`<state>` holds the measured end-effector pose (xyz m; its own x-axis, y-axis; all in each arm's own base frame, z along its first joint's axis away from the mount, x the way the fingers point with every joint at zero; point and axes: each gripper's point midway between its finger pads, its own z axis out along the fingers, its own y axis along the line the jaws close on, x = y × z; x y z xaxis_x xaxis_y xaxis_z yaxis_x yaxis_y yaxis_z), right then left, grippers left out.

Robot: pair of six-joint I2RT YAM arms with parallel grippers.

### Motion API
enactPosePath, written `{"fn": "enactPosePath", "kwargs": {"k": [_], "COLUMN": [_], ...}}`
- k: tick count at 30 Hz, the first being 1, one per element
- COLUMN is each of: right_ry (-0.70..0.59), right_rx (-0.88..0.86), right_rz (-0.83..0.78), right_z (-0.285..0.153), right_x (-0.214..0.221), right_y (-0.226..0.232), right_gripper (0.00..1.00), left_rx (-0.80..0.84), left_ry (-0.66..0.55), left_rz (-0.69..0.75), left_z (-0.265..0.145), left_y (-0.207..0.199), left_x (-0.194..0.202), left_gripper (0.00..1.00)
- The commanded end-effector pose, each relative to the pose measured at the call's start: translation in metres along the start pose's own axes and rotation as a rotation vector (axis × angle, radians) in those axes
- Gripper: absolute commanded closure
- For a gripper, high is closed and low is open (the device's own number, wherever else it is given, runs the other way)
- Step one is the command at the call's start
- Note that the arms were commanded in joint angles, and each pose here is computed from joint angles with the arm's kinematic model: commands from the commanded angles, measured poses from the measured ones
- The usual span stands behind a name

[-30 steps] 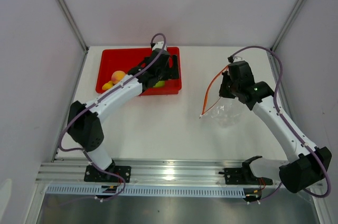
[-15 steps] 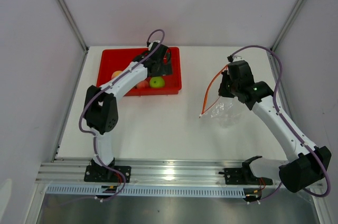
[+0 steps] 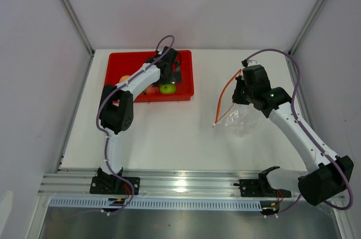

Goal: Place the food in the zip-top bag and seal the zipper
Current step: Pick up the fake fruit from the bin.

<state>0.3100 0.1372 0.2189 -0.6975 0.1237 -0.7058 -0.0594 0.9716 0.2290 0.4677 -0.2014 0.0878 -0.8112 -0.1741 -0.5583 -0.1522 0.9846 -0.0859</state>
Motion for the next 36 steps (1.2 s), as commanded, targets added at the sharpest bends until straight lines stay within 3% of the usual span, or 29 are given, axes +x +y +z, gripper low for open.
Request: {"fn": "enactPosePath", "kwargs": {"k": [1,16,21,27,36], "right_ry": [-0.035,-0.019,-0.018,-0.014,0.004], "right_rx": [-0.031,-0.036,-0.039,-0.036,-0.015], "right_rz": [0.012,0.01,0.014,0.016,0.023], "right_z": [-0.002,0.0,0.0,-0.001,-0.005], "right_x": [-0.008,0.0,0.0,-0.001,0.007], "right_y": [0.008,0.008,0.009,0.01,0.007], "right_gripper": [1.0,1.0,1.0,1.0,1.0], "left_rx": [0.022,-0.004,0.028,0.137,0.209], "left_ry": [0.015,0.089,0.085,0.062,-0.02], "left_rz": [-0.031,-0.016,-0.009,0.028,0.028], "left_z": [-0.004,0.016,0.011,-0.001,-0.042], "left_y": [-0.005,-0.002,-0.006,-0.021,-0.026], "left_x": [-0.008,0.013,0.01,0.005,-0.017], "left_gripper": [0.01,0.0,0.07,0.34,0.97]}}
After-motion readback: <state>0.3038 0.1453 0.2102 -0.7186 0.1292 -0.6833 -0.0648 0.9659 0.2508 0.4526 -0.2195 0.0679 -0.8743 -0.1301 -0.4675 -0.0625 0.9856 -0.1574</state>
